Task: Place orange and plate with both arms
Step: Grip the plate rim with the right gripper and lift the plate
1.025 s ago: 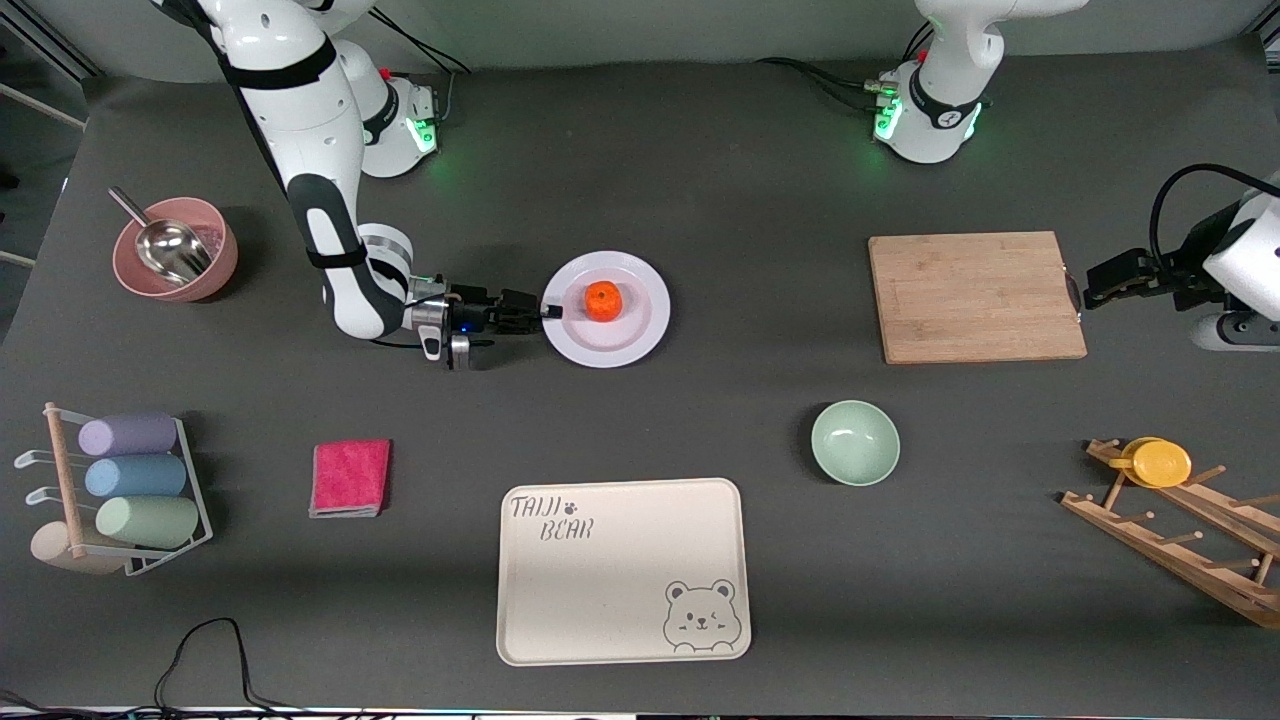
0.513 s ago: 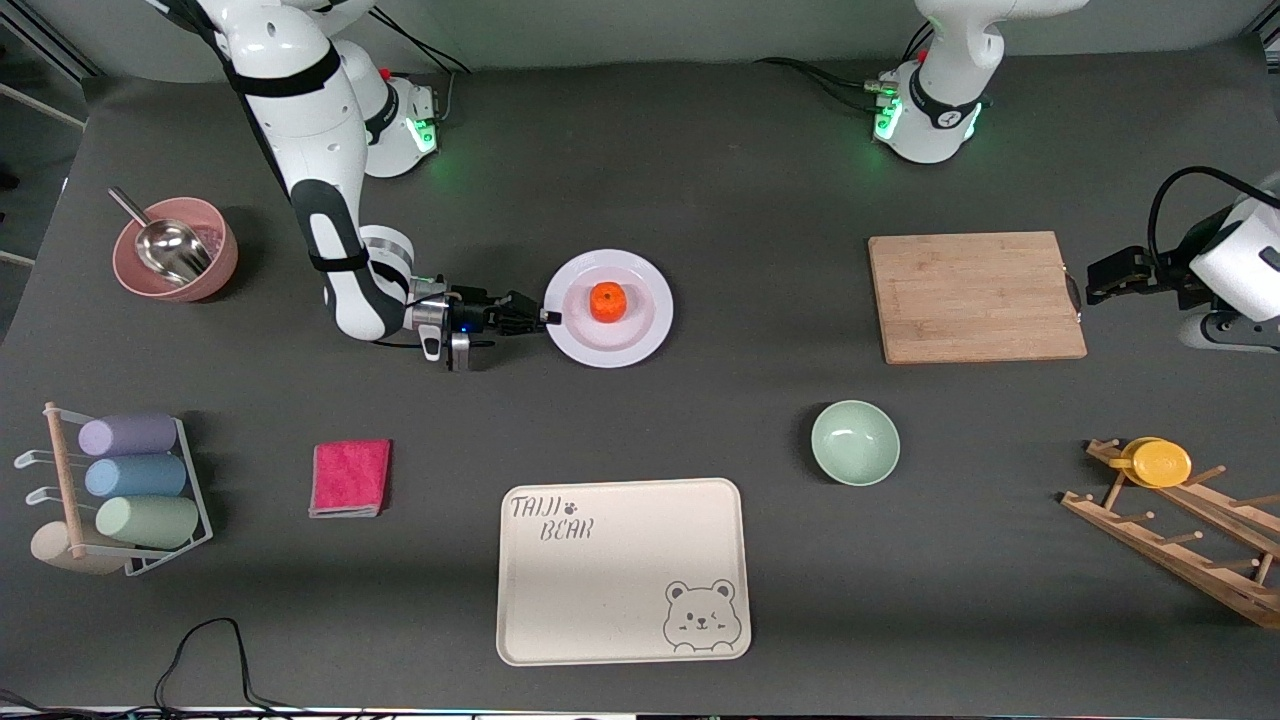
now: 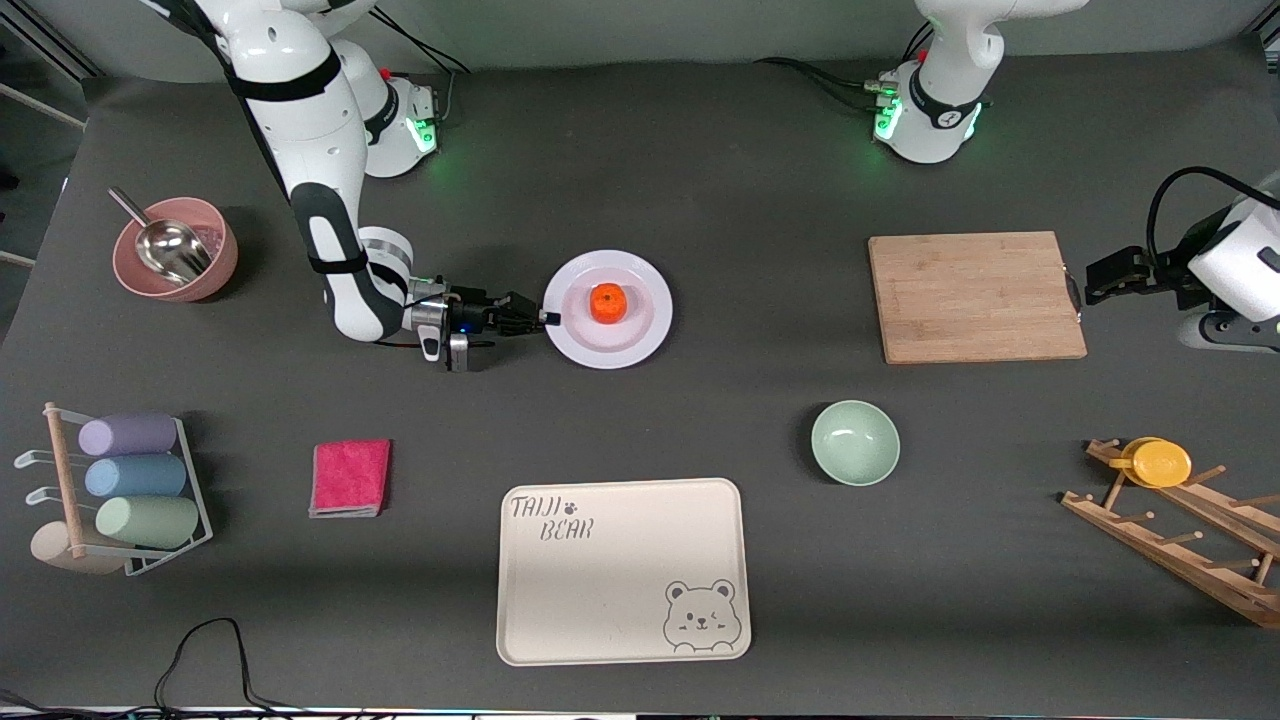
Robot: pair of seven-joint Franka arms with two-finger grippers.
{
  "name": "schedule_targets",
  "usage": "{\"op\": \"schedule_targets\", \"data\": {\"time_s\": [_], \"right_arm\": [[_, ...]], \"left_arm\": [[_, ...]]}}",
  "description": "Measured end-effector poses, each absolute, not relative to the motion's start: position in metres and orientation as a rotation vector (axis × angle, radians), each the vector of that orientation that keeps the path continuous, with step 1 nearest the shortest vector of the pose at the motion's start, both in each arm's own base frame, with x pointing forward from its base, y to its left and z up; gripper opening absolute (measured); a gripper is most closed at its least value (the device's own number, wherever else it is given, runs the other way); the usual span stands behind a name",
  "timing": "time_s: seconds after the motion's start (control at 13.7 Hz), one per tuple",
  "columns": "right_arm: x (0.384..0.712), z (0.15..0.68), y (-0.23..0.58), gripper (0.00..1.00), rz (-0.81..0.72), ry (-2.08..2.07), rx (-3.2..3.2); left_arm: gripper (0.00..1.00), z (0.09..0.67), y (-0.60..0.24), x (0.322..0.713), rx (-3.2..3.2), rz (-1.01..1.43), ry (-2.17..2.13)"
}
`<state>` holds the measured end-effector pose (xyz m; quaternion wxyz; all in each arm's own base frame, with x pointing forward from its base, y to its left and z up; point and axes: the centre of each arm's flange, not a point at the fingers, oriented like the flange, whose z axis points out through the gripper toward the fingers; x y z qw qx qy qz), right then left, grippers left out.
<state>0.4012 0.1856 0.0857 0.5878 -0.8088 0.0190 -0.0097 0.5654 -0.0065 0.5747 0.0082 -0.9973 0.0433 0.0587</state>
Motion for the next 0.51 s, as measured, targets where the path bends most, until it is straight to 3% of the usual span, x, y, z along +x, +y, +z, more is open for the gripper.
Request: {"op": "schedule_targets", "data": {"time_s": [0.51], "right_arm": [[0.435, 0.117, 0.195, 0.04, 0.040, 0.185, -1.825]], "left_arm": [[1.00, 0.574, -0.010, 0.566, -3.116, 0.186, 0.145]]}}
